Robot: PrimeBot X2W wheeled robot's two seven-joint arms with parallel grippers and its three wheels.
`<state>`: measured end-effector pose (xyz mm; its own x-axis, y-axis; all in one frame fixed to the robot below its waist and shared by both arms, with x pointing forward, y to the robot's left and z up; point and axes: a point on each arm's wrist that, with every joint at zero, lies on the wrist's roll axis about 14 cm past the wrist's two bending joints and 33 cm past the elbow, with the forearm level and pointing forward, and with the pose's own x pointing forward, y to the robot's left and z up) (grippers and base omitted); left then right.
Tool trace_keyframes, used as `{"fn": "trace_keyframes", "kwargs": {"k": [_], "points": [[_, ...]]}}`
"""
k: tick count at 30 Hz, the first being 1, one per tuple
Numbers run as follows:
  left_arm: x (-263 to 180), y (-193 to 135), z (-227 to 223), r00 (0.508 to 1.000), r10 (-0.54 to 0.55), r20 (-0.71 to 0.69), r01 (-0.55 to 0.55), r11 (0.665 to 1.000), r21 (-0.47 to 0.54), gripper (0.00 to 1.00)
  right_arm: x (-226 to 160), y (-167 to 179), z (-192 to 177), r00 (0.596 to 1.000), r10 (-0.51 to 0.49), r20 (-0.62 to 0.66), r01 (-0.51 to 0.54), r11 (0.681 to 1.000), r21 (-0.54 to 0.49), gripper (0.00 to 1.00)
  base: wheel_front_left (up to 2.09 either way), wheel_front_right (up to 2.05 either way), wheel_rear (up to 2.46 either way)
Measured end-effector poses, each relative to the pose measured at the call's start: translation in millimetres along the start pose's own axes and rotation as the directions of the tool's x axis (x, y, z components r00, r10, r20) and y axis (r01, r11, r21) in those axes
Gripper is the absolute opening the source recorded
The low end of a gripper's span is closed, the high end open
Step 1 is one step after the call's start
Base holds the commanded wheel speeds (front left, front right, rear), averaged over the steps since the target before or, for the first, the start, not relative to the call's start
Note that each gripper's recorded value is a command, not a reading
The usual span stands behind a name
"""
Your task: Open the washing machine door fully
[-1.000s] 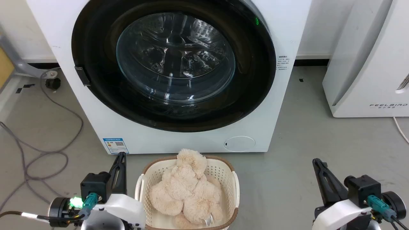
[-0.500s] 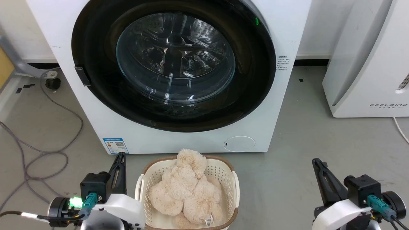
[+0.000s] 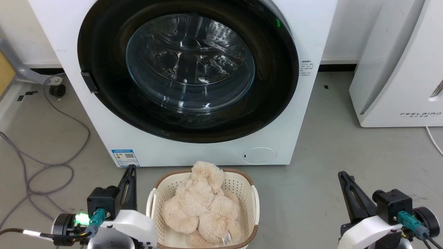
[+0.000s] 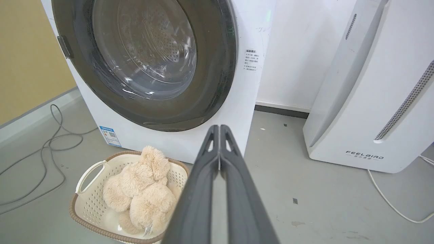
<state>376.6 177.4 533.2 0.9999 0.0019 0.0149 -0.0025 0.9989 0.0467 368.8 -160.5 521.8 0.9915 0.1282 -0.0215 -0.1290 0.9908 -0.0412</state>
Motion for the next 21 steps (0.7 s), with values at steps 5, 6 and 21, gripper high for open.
{"fn": "trace_keyframes", "kwargs": {"k": [5,6,21], "points": [[0.0,0.2,-0.1,1.0,0.001,0.0,-0.001,1.0,0.0,0.0,0.0,0.1,0.0,1.0,0.0,0.0,0.0,1.0,0.0,0.0,0.0,0.0,0.0],[0.0,0.1,0.0,1.0,0.0,0.0,0.0,1.0,0.0,0.0,0.0,0.1,0.0,1.0,0.0,0.0,0.0,1.0,0.0,0.0,0.0,0.0,0.0],[0.2,-5.2,-2.2,1.0,-0.014,-0.001,0.014,1.0,-0.011,1.0,-1.2,-0.7,-0.3,1.0,-0.003,0.006,0.003,1.0,0.01,1.0,0.0,0.0,0.0]]}}
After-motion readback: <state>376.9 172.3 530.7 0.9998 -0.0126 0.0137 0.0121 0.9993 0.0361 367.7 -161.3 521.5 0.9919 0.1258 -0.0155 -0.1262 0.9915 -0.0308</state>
